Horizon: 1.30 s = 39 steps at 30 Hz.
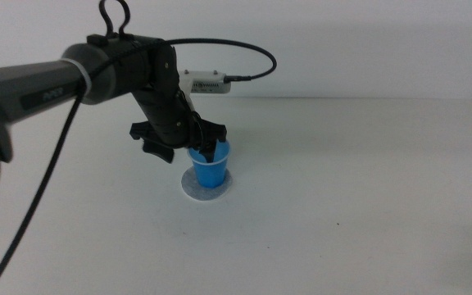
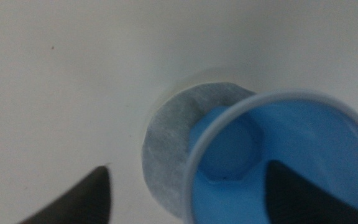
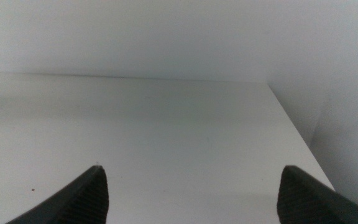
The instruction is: Place an empty cup on a cup mat.
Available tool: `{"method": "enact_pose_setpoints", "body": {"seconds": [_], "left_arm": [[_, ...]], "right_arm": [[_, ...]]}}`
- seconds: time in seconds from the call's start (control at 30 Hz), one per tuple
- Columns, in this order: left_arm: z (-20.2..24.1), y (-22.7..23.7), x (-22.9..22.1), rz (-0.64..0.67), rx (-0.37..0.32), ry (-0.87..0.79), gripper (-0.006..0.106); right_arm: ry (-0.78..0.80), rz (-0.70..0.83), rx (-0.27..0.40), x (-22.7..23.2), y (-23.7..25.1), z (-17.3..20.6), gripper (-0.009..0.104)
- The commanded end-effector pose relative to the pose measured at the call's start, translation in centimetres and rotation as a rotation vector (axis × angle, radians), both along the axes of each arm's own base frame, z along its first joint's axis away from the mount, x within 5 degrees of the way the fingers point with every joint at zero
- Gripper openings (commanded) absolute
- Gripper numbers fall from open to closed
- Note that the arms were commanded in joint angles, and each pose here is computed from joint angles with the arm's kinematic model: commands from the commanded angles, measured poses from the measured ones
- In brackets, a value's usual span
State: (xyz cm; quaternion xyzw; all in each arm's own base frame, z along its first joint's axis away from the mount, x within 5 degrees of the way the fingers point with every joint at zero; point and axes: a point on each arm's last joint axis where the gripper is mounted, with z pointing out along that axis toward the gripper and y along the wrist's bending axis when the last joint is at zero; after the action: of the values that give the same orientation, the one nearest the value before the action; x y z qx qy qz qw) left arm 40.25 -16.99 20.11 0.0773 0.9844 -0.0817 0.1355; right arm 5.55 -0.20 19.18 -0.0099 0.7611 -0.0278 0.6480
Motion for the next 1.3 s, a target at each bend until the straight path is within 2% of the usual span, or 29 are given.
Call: {"method": "enact_pose_setpoints", "body": {"seconds": [0.0,0.03,0.07,0.2,0.27,0.33,0.4,0.5,0.63,0.83,0.93,1.0,1.07,1.13,1.27], "left_arm": [[1.9,0.9,-0.2,-0.002,-0.014,-0.021,0.094],[2.7,1.2,-0.5,-0.009,-0.027,-0.018,0.094],[7.4,3.2,-2.4,-0.075,-0.041,-0.036,0.094],[12.9,6.6,-5.6,-0.035,0.024,-0.064,0.094],[15.9,8.2,-7.3,0.01,0.032,-0.14,0.094],[18.6,9.8,-9.7,0.006,0.076,-0.233,0.094],[20.3,11.0,-12.3,0.024,0.126,-0.299,0.094],[21.2,12.3,-15.8,0.085,0.141,-0.345,0.094],[20.6,13.3,-19.9,0.106,0.134,-0.365,0.094],[17.9,14.0,-23.5,0.087,0.076,-0.552,0.094],[15.3,13.8,-24.1,0.078,0.015,-0.687,0.094],[13.5,13.8,-24.7,0.063,-0.024,-0.838,0.094],[12.0,13.9,-26.1,0.068,-0.093,-0.979,0.094],[9.9,14.2,-27.6,0.096,-0.139,-1.028,0.094],[5.9,15.0,-30.4,0.12,-0.147,-1.049,0.094]], "right_arm": [[-0.008,0.002,-0.011,0.0,0.0,0.0,0.093],[-0.008,0.002,-0.011,0.0,0.0,0.0,0.093],[-0.008,0.002,-0.011,0.0,0.0,0.0,0.093],[-0.008,0.002,-0.011,0.0,0.0,0.0,0.093],[-0.008,0.002,-0.011,0.0,0.0,0.0,0.093],[-0.008,0.002,-0.011,0.0,0.0,0.0,0.093],[-0.008,0.002,-0.011,0.0,0.0,0.0,0.093],[-0.008,0.002,-0.011,0.0,0.0,0.0,0.093],[-0.008,0.002,-0.011,0.0,0.0,0.0,0.093],[-0.008,0.002,-0.011,0.0,0.0,0.0,0.093],[-0.008,0.002,-0.011,0.0,0.0,0.0,0.093],[-0.008,0.002,-0.011,0.0,0.0,0.0,0.093],[-0.008,0.002,-0.011,0.0,0.0,0.0,0.093],[-0.008,0.002,-0.011,0.0,0.0,0.0,0.093],[-0.008,0.002,-0.011,0.0,0.0,0.0,0.093]]}}
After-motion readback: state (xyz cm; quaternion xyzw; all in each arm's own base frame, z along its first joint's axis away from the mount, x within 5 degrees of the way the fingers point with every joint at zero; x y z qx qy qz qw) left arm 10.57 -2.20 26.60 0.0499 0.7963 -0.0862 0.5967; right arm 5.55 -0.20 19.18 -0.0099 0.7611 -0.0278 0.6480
